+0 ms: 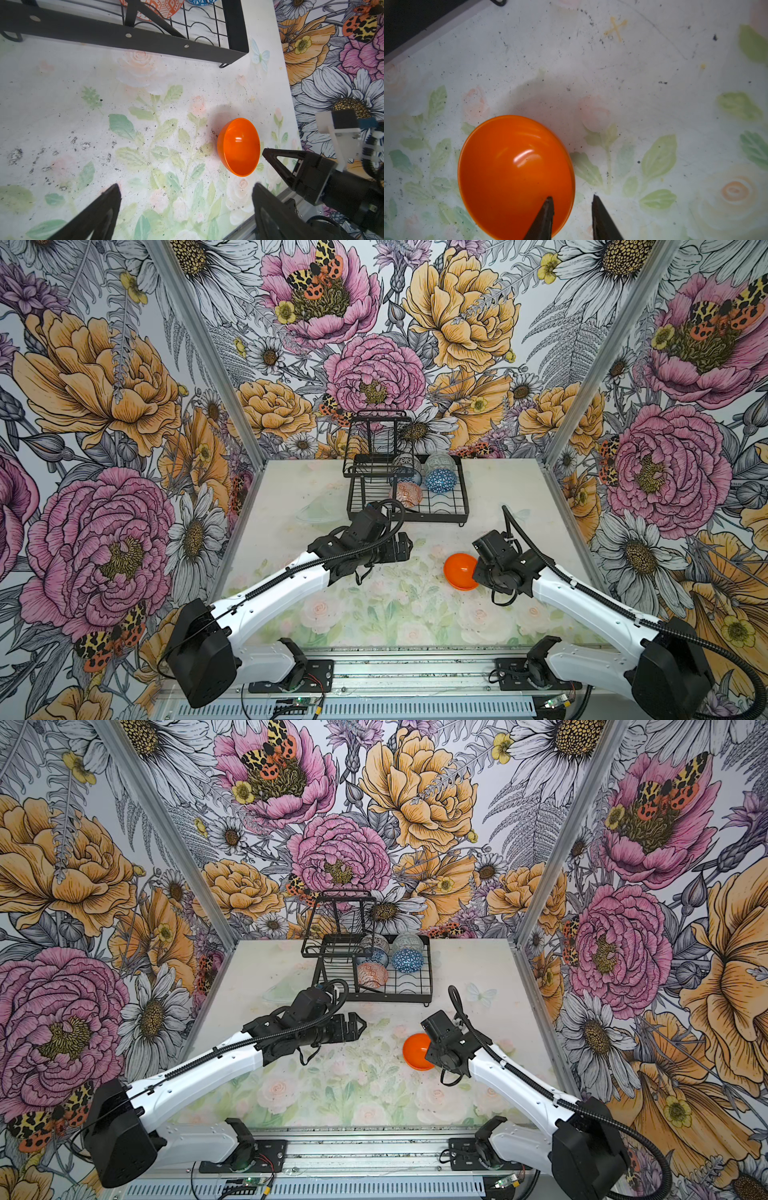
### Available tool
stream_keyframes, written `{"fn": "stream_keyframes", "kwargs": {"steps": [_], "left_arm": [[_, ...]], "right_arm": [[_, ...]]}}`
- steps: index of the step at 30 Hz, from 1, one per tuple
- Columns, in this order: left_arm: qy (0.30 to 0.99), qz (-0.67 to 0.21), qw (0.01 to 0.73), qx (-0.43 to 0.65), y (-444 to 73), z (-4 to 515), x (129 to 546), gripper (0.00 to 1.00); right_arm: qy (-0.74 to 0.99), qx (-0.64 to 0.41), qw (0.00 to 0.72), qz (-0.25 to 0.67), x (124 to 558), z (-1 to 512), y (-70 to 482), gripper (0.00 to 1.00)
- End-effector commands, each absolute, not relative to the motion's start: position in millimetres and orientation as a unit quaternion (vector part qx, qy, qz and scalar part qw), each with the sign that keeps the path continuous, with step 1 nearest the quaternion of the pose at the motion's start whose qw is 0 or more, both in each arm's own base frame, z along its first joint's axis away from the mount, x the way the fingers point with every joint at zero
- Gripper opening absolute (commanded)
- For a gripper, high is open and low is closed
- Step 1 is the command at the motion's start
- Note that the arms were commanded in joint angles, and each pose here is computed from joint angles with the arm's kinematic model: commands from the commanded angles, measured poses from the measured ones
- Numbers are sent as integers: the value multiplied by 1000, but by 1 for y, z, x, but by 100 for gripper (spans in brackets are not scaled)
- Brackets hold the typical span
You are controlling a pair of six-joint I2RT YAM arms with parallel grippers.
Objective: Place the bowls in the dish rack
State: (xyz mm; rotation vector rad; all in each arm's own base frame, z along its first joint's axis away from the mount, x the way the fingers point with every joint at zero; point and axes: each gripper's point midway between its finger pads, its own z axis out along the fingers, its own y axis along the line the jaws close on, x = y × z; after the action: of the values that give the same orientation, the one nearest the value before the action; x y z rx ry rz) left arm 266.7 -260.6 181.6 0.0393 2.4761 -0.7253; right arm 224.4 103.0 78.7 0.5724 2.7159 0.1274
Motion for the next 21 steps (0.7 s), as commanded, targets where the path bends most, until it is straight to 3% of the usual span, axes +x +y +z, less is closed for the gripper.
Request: {"fn": "stream_keyframes", "kwargs": {"steps": [1, 12, 21], "left_arm": [[910, -287, 297, 25, -272, 201, 272, 99], [911, -314, 263, 43, -290, 192, 256, 99], [912, -323, 251, 37, -285, 186, 248, 99]], "right_arm": [[966, 187, 173, 42, 233, 73, 107, 33], [976, 165, 134, 57, 238, 48, 119, 28], [972, 178, 132, 83, 247, 44, 132, 14]]}}
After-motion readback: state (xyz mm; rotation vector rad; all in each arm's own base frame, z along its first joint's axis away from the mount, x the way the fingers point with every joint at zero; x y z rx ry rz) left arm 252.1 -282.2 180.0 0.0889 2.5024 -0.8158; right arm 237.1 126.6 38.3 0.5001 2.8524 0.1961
